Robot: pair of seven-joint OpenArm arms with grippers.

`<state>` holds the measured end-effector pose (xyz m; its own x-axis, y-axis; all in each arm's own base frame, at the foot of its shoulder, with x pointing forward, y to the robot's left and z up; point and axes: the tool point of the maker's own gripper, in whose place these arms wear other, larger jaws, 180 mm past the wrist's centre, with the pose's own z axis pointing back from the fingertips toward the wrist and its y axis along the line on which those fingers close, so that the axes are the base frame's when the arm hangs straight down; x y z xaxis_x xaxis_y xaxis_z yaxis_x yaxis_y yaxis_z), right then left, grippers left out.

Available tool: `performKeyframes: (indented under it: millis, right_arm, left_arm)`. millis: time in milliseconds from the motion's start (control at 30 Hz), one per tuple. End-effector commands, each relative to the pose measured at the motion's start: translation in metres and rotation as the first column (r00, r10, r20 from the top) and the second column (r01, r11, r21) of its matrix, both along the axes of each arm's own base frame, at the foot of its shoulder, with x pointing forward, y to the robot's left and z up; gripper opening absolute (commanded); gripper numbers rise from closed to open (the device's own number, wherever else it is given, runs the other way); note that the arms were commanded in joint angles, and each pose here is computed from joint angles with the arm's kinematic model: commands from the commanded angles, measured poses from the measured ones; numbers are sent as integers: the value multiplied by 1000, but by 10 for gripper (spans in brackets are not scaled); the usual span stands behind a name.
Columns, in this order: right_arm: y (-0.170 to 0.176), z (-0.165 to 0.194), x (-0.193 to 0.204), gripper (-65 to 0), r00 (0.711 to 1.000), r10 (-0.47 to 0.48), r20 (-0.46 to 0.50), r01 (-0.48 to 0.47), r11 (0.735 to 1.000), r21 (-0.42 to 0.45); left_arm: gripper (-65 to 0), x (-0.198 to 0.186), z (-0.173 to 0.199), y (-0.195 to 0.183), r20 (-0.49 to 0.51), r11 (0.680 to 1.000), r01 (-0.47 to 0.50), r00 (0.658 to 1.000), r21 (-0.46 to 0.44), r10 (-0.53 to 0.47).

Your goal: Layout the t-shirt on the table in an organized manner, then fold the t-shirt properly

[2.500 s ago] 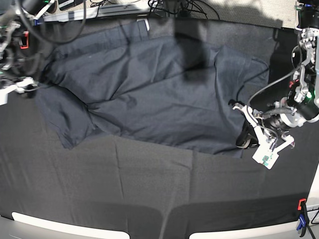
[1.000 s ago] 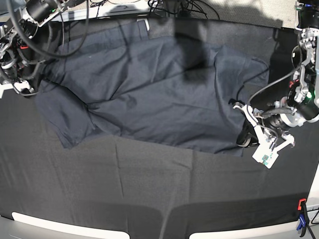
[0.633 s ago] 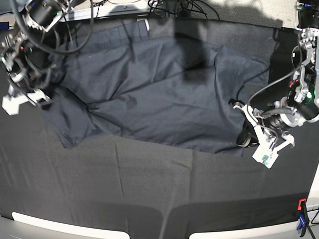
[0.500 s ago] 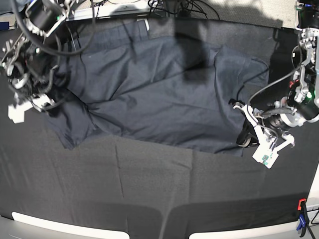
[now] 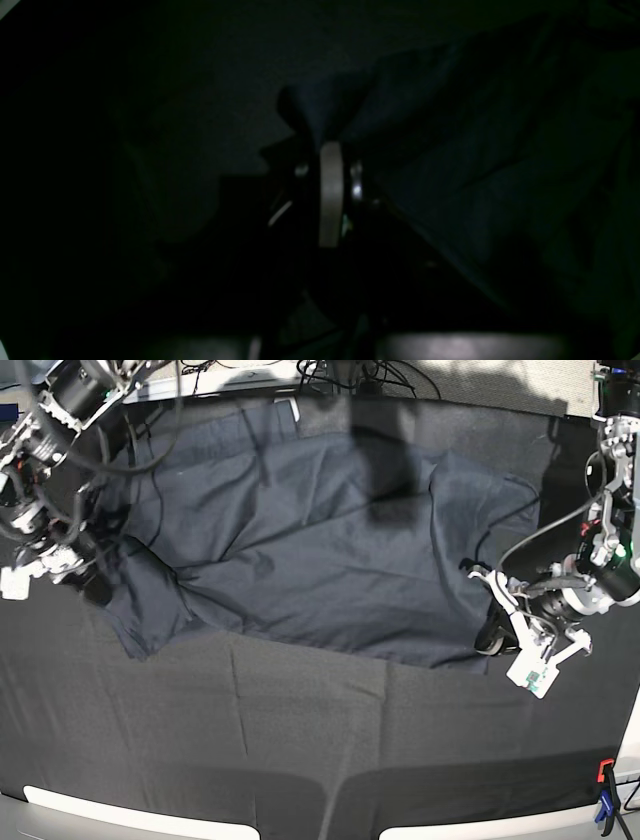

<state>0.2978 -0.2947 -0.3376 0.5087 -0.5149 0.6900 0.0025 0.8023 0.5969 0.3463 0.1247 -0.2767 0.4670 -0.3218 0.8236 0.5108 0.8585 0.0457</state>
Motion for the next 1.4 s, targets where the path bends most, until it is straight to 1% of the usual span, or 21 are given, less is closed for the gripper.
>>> performKeyframes:
  millis: [0,100,200,267,333,533,700,833,1000,1233,1367]
  right_arm:
    - [-6,17,6,-447,998,10,61,-8,999,-40]
    - [-12,8,1,-447,1000,-4,17,5,997,-71]
    - [-31,5,-10,-447,996,-85,7,85,994,-74]
    - [-46,2,-22,-447,989,-148,1,147,986,-72]
    - [-57,0,-36,-447,982,-188,-5,187,980,-69]
    - [-66,-18,-67,-447,971,-230,-63,224,970,-100]
    - [-65,-17,-61,-447,973,-226,-49,221,970,-97]
    - [-60,-29,-55,-447,974,-216,-75,207,972,-110]
    - [-51,-45,-50,-447,974,-204,-101,199,978,-59]
    - [-46,-35,-28,-447,980,-182,-75,179,983,-36]
    - [-43,-26,-18,-447,984,-175,-36,174,985,-13]
  left_arm:
    - [-650,8,17,1,58,1000,2,998,-9,-1]
    - [-650,8,17,1,58,1000,2,998,-9,-1]
    - [-650,8,17,1,58,1000,2,998,-9,-1]
    - [-650,8,17,1,58,1000,2,998,-9,-1]
    - [-650,8,17,1,58,1000,2,998,-9,-1]
    - [-650,8,17,1,58,1000,1,998,-10,-1]
    - [-650,8,17,1,58,1000,1,998,-9,-1]
    - [-650,8,17,1,58,1000,1,998,-9,-1]
    - [-650,8,17,1,58,1000,1,998,-9,-1]
    - [-650,8,17,1,58,1000,2,998,-9,-1]
    - [-650,8,17,1,58,1000,1,998,-9,-1]
